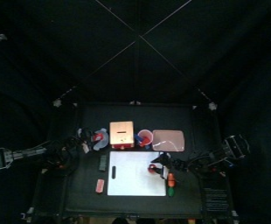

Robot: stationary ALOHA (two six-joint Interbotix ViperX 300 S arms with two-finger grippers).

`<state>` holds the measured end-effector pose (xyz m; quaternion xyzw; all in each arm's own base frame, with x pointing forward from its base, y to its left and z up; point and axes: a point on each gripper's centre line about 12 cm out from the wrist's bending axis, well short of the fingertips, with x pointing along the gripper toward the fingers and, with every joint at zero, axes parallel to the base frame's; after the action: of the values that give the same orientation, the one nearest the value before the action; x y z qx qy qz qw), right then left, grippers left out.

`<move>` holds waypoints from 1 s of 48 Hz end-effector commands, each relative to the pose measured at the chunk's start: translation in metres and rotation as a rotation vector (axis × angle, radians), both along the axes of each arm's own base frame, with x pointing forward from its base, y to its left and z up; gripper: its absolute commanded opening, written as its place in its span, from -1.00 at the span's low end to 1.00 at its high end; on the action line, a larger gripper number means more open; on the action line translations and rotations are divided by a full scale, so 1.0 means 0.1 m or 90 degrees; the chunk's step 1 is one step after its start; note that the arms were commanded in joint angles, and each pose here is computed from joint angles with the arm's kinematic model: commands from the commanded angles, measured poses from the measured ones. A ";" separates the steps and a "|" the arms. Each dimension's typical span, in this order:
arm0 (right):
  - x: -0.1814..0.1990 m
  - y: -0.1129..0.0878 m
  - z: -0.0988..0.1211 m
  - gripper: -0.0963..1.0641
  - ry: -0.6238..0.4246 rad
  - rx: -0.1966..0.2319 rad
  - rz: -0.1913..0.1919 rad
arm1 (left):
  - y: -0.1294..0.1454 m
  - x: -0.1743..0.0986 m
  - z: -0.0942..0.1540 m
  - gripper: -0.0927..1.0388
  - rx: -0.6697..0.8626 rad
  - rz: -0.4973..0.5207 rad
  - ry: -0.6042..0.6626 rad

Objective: Get the cutter from the drawer then cut the dough then place the extra dough in the bowl
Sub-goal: Place the extra dough in the bowl

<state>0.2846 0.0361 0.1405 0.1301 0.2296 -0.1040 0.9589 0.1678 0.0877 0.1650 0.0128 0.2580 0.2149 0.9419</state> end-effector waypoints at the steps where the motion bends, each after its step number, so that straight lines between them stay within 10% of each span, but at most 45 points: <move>1: 0.05 0.00 0.08 0.58 -0.017 0.003 0.000 | 0.02 0.04 0.07 0.69 0.041 -0.020 -0.005; 48: 0.08 -0.02 0.04 0.58 -0.009 0.002 -0.008 | -0.07 0.02 -0.03 0.70 0.253 -0.200 0.154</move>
<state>0.2872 0.0341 0.1355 0.1291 0.2385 -0.1094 0.9563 0.1669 0.0792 0.1569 0.2563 0.3226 0.1081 0.9048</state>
